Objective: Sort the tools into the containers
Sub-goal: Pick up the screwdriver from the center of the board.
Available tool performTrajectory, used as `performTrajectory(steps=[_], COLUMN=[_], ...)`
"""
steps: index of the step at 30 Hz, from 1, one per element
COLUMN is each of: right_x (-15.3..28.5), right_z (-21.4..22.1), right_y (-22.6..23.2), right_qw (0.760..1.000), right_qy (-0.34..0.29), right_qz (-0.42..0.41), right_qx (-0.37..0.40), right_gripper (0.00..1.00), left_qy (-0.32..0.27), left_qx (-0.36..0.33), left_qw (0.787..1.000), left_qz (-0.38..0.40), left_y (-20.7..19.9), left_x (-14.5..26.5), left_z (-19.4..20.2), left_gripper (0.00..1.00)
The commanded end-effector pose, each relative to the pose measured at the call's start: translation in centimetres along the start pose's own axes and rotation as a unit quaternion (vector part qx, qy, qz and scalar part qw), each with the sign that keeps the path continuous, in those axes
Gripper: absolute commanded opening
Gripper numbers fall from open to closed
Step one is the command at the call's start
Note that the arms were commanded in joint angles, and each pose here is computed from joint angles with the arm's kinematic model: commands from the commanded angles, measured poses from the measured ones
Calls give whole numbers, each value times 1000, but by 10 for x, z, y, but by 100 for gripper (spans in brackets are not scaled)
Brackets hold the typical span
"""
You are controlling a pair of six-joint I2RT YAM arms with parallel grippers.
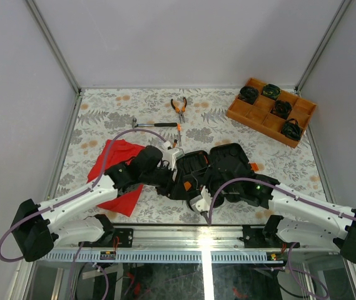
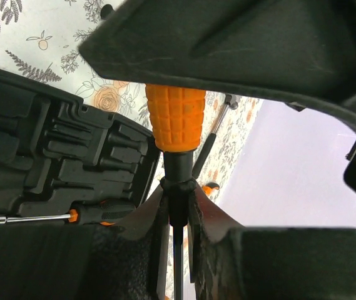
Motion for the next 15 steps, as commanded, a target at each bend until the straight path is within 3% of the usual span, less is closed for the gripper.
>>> performTrajectory(steps=[1,8,11,13,15], right_x=[5,8,9,13,17], right_z=[-5,-3,-4,-6,-8], right_y=[-14,-11,-11,-12,-13], right_qw=[999,999,1000,999,999], right_qy=[-7,2,2,0,-3], right_qz=[42,31,27,32,43], right_qx=[4,5,0,-7,-20], right_gripper=[0,2,15,27,34], left_qy=[-12,-22,-27,-31,-38], left_qx=[-20,-21,-23,-24,-22], left_qw=[999,999,999,999,999], left_qz=[28,27,26,20,6], left_y=[-7,-9,-10,-10,-8], left_x=[-6,-7,-7,-6,-5], left_z=[-5,-13,-15,-15,-16], left_gripper=[54,24,11,6,5])
Point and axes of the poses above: each gripper's point midway between its finger pads, its own x axis back along the fingers, its own y axis along the line the jaws close on, z = x × y, the point moved 8 cm from there along x, back along the fingers, and after that the axes turned 15 degrees about -x, right-handed, at the moved point
